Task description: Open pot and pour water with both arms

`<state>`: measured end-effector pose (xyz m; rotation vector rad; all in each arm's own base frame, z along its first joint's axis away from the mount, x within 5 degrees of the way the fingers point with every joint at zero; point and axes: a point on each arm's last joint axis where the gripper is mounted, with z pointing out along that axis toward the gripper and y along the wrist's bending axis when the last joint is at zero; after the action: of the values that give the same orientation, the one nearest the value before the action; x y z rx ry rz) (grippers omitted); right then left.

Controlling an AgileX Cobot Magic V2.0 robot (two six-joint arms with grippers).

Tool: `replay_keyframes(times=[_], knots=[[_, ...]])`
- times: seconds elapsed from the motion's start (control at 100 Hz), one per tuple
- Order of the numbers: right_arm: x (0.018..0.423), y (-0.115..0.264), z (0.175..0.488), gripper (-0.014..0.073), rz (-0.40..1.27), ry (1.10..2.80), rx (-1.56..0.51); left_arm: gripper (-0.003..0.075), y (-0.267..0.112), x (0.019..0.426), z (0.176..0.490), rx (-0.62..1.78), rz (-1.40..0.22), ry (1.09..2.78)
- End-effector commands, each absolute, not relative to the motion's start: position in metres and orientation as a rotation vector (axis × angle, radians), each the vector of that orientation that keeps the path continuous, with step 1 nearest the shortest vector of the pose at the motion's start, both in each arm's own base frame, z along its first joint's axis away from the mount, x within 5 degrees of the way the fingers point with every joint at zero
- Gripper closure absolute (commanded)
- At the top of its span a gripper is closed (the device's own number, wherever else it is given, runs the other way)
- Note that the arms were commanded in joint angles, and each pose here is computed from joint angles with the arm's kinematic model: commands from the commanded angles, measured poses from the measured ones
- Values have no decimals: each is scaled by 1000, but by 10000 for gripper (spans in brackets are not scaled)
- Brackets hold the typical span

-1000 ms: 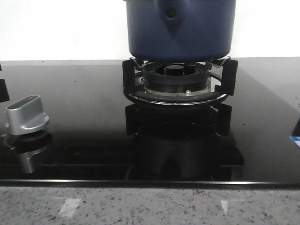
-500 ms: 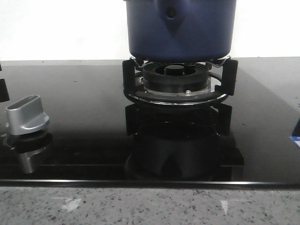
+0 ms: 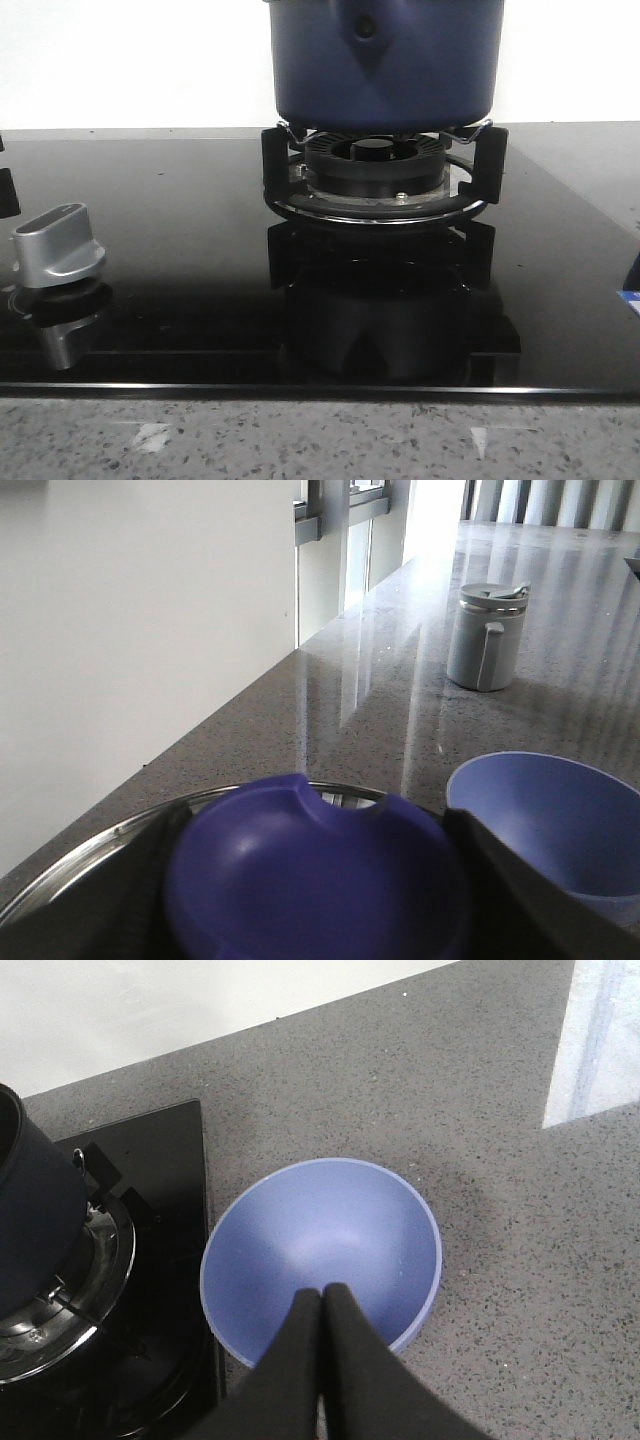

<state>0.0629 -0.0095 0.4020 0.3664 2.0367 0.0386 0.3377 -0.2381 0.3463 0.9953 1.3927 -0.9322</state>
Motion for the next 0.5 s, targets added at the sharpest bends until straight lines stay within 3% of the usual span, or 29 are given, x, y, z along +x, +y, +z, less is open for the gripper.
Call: replay_keyframes(times=[0.0, 0.49], knots=[[65, -10, 415, 663, 42, 1941, 347, 457, -237, 328, 383, 897, -1018, 1280], [64, -10, 415, 663, 41, 1948, 348, 456, -242, 338, 366, 891, -1032, 1323]])
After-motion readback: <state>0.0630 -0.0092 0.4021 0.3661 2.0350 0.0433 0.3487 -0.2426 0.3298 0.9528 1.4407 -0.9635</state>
